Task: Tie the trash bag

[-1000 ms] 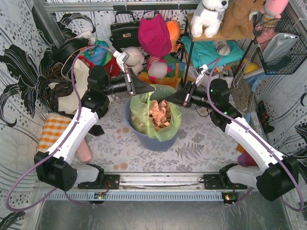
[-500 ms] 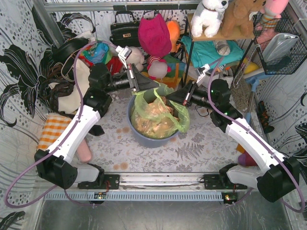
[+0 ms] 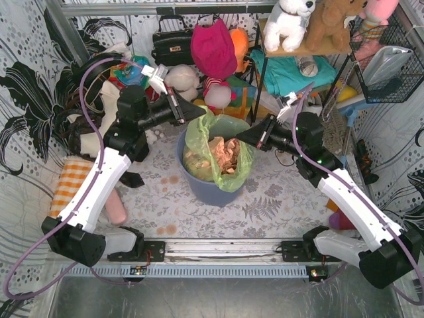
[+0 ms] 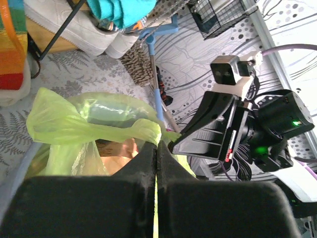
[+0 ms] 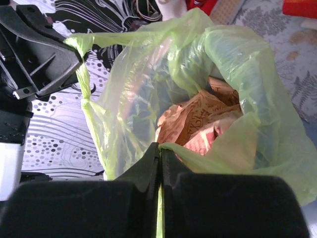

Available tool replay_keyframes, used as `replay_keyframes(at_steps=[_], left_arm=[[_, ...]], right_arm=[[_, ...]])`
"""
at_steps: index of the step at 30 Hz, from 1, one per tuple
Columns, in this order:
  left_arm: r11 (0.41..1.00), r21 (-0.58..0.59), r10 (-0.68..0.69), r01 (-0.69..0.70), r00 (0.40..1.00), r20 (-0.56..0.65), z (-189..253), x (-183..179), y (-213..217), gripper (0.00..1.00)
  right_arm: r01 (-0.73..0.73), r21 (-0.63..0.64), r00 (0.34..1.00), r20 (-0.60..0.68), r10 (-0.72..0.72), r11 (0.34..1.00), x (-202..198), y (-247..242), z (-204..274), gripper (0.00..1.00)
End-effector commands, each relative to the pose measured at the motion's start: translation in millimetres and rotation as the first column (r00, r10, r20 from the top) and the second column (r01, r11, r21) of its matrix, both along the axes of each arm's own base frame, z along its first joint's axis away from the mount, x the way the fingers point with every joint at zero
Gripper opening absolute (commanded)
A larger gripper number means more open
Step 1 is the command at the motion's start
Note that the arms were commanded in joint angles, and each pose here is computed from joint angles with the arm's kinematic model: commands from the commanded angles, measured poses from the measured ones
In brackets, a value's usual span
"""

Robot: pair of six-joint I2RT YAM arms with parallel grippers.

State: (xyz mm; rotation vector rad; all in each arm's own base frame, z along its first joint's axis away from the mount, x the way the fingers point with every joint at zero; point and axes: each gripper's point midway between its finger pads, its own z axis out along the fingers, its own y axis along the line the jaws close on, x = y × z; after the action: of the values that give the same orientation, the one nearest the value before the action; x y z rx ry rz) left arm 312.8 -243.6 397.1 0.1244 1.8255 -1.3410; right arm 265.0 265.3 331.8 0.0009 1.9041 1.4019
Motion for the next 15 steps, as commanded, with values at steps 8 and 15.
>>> replay_keyframes(at_steps=[8,15], left_arm=[[0.997,0.062,-0.049,0.047,0.998,0.039,-29,-15,4,0.0],[0.959,-0.038,-0.277,0.281,0.957,0.091,-34,-72,-5,0.0]], right_arm=[[0.093,-0.117,0.994,0.071,-0.085,0.989,-13,-28,-8,0.0],[0.016,0.001,0.981,0.195,-0.016,1.0,-31,-22,32,0.0]])
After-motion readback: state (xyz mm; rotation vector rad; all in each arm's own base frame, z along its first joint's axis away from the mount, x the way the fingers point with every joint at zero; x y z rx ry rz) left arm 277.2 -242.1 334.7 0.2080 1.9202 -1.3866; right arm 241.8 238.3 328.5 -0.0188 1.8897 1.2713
